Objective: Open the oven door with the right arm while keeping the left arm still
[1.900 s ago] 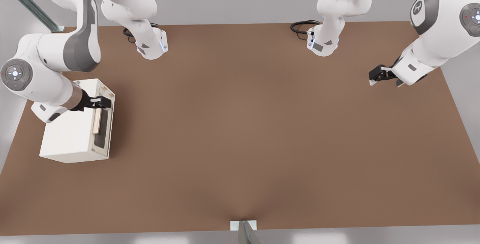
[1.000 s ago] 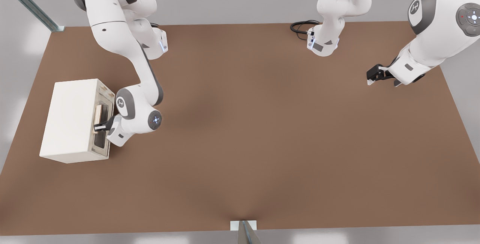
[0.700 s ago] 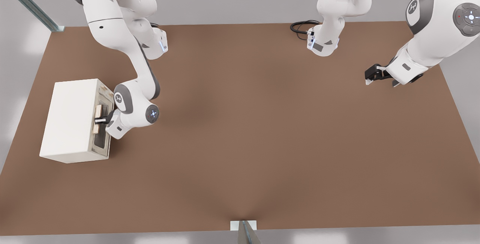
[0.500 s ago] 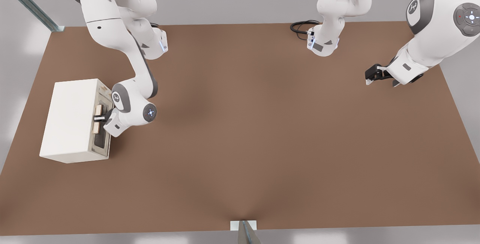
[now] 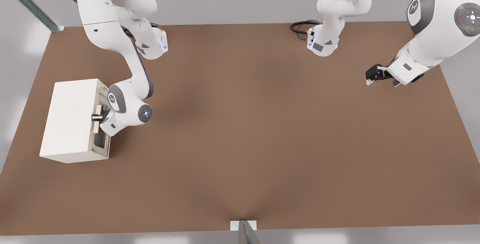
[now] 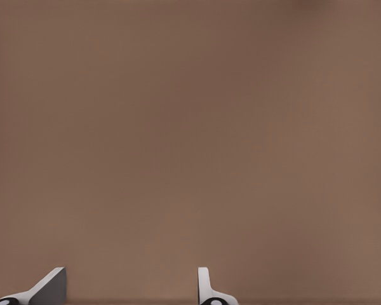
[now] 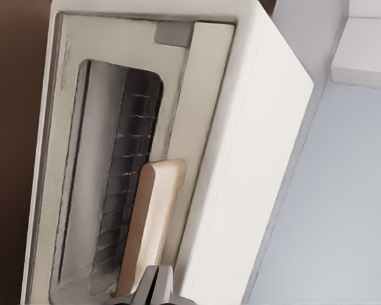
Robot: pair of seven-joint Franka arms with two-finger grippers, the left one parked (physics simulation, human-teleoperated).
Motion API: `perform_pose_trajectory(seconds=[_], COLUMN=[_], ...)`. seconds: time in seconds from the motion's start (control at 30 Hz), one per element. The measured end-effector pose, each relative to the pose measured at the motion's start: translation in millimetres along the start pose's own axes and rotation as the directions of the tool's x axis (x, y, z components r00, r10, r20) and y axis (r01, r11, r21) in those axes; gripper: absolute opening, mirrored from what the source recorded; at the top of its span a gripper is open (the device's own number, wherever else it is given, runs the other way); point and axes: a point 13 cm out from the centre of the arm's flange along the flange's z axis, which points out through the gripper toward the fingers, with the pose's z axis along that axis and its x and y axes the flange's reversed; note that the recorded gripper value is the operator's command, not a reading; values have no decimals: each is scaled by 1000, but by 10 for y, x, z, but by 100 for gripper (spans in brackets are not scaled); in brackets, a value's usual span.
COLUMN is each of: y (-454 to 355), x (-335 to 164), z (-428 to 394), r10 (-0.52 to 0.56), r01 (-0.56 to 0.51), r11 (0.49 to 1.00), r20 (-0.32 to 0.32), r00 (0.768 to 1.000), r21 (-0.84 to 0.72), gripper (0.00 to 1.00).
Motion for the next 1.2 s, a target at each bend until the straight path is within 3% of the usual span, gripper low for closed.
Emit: perform_pose_trajectory(seconds=[0.6,0.7,0.8,0.83,0.87,0.93,0.97,1.07,1.2], y=[51,96,-33,-174,-339,-810,-967,-1358,-1402], x=[-5,-87,-503,-612,-642,-559,-454,108,516], z=[-18,-346,-1213,-1468,-1583,-1317,-1329,-1775,-2026], r10=[30,53,157,202,235,280,278,255,191], r01=[-30,-51,-147,-189,-225,-320,-337,-298,-206], r11=[1000,998,978,958,930,819,763,645,588], r20=[14,37,56,39,0,-155,-191,-169,-113], r00=[999,998,986,979,972,947,942,952,975], r21=[-9,-39,-150,-214,-290,-477,-552,-704,-782], gripper=[21,21,21,38,100,100,100,100,100])
